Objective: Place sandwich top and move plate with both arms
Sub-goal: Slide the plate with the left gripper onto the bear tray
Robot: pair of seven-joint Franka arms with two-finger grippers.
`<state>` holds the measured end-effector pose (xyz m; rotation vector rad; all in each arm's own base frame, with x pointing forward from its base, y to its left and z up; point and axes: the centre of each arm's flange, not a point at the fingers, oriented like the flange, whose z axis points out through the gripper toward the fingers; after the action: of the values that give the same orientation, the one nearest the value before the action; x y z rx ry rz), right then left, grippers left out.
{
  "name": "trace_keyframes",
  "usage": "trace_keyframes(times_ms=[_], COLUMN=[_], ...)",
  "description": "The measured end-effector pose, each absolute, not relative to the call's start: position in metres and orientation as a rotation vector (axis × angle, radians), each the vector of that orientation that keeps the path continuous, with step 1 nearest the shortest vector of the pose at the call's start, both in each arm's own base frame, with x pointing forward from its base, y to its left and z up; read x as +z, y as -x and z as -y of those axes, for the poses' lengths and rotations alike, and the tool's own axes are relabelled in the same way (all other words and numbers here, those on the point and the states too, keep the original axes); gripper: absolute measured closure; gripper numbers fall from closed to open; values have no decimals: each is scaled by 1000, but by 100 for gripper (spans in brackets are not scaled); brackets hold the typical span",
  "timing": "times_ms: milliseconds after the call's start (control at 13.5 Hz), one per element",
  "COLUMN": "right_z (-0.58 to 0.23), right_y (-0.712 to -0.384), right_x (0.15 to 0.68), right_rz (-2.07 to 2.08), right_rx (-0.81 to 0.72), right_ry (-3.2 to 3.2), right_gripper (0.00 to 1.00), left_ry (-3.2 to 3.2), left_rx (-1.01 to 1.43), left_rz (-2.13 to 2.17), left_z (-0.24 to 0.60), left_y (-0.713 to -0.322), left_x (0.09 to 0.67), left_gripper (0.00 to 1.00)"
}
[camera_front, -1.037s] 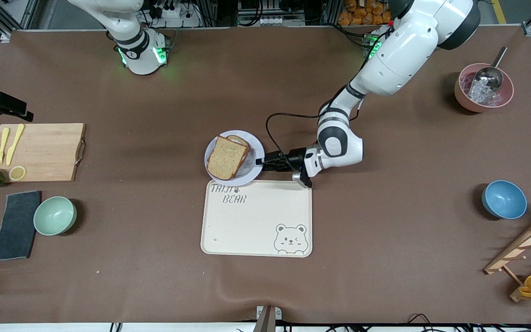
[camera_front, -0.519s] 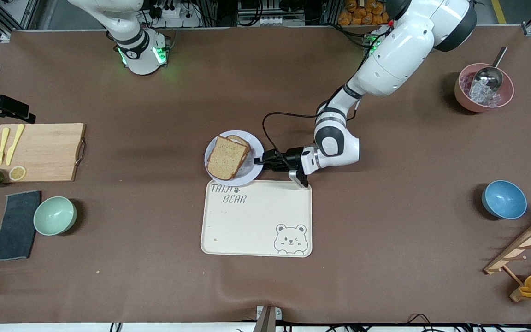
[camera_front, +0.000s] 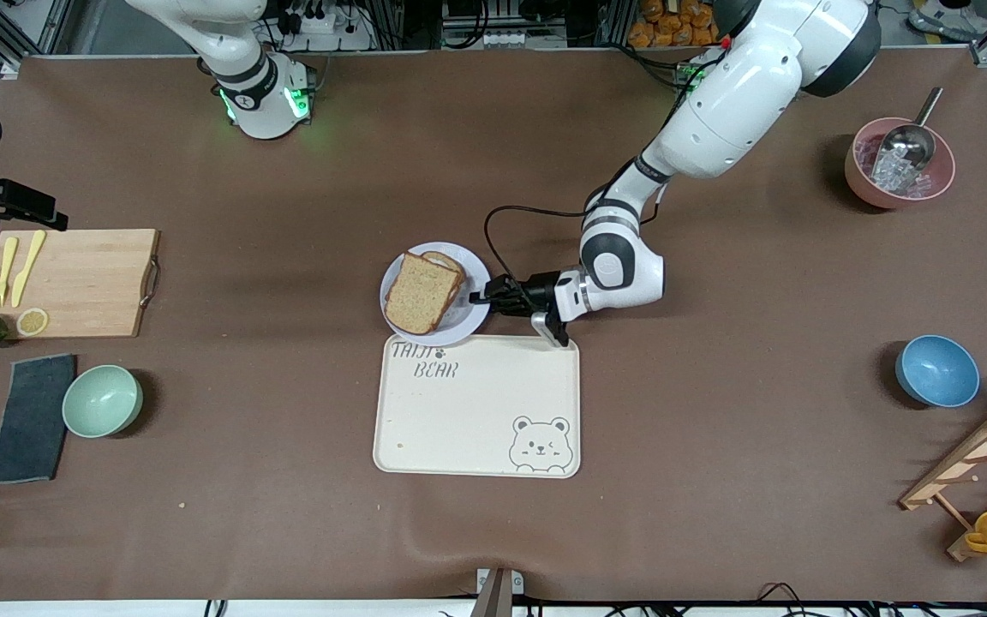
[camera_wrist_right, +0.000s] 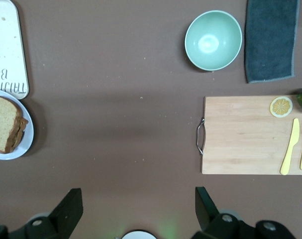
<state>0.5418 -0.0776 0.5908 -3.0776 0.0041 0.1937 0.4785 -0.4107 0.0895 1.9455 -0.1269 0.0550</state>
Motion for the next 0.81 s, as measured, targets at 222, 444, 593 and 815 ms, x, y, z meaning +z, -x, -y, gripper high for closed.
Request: trace_keyframes(times_ms=[222, 444, 593, 815], right_z=[81, 82, 82, 82], right_y=[-542, -542, -544, -544], right_x=[596, 596, 596, 595], right_rz=[-14, -15, -15, -14], right_rx=[174, 166, 153, 155], right_ry=[3080, 3081, 3083, 3083], right_gripper=[0, 0, 0, 0], left_ry=[-1946, -1945, -1945, -1945], left_rx=[73, 99, 103, 104], left_rz=[145, 158, 158, 160], left_z=[409, 402, 401, 401], left_y=[-480, -486, -487, -487], left_x=[89, 89, 89, 89], left_gripper=[71, 72, 74, 74])
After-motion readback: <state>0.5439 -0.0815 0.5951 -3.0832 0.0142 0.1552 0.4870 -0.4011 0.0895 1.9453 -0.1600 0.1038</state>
